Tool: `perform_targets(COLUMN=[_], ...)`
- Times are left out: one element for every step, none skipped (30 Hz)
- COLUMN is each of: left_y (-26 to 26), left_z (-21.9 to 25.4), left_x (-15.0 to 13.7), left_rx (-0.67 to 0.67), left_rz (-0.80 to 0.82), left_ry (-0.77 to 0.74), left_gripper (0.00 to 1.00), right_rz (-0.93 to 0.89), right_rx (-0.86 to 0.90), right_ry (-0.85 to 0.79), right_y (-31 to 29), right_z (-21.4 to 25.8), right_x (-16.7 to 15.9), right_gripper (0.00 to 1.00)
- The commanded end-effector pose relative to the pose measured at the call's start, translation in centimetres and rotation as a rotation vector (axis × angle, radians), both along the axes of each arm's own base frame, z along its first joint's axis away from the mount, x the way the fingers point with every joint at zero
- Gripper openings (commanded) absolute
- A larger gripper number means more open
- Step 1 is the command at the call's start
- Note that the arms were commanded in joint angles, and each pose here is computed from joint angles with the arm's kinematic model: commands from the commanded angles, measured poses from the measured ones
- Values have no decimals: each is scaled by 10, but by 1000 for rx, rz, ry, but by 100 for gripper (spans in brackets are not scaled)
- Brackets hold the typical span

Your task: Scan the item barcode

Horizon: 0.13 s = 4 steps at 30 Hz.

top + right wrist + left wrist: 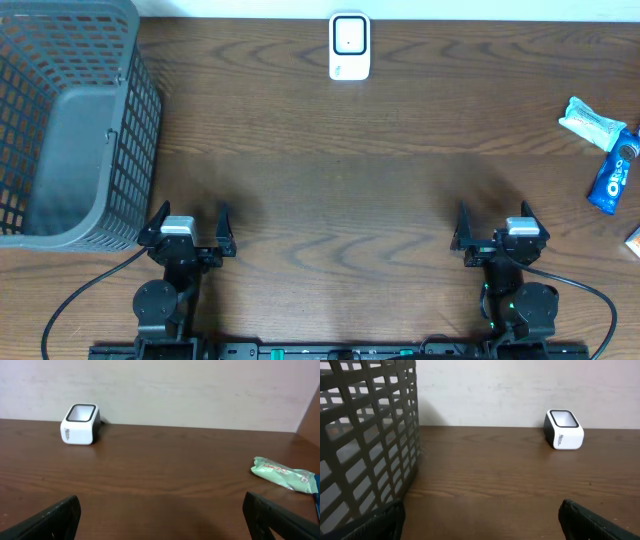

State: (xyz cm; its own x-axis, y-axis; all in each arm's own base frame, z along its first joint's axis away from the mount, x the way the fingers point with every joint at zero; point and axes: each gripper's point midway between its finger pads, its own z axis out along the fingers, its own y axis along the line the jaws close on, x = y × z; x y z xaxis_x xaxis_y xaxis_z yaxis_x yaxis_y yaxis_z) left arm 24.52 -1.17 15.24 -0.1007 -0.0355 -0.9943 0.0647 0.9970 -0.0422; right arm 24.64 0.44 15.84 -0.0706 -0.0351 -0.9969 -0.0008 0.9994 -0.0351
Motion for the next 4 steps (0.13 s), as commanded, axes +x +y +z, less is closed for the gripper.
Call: perform_targets(left_y=[-2, -2, -2, -2], left_z=[-13, -13, -13, -13], left_x=[-1, -1, -1, -1], left_rx=[15, 15, 15, 15], left_rz=[-14, -14, -14, -14], left_ry=[45, 45, 45, 45], left_gripper=[98, 98, 98, 98], right_rz=[-2, -2, -2, -2], right_rx=[-8, -8, -8, -8], right_ry=[0, 0, 0, 0], right_y=[-1, -1, -1, -1], right_z=[-1, -1, -1, -1], right_x=[0, 0, 0, 0], right_gripper=[99, 99, 99, 99])
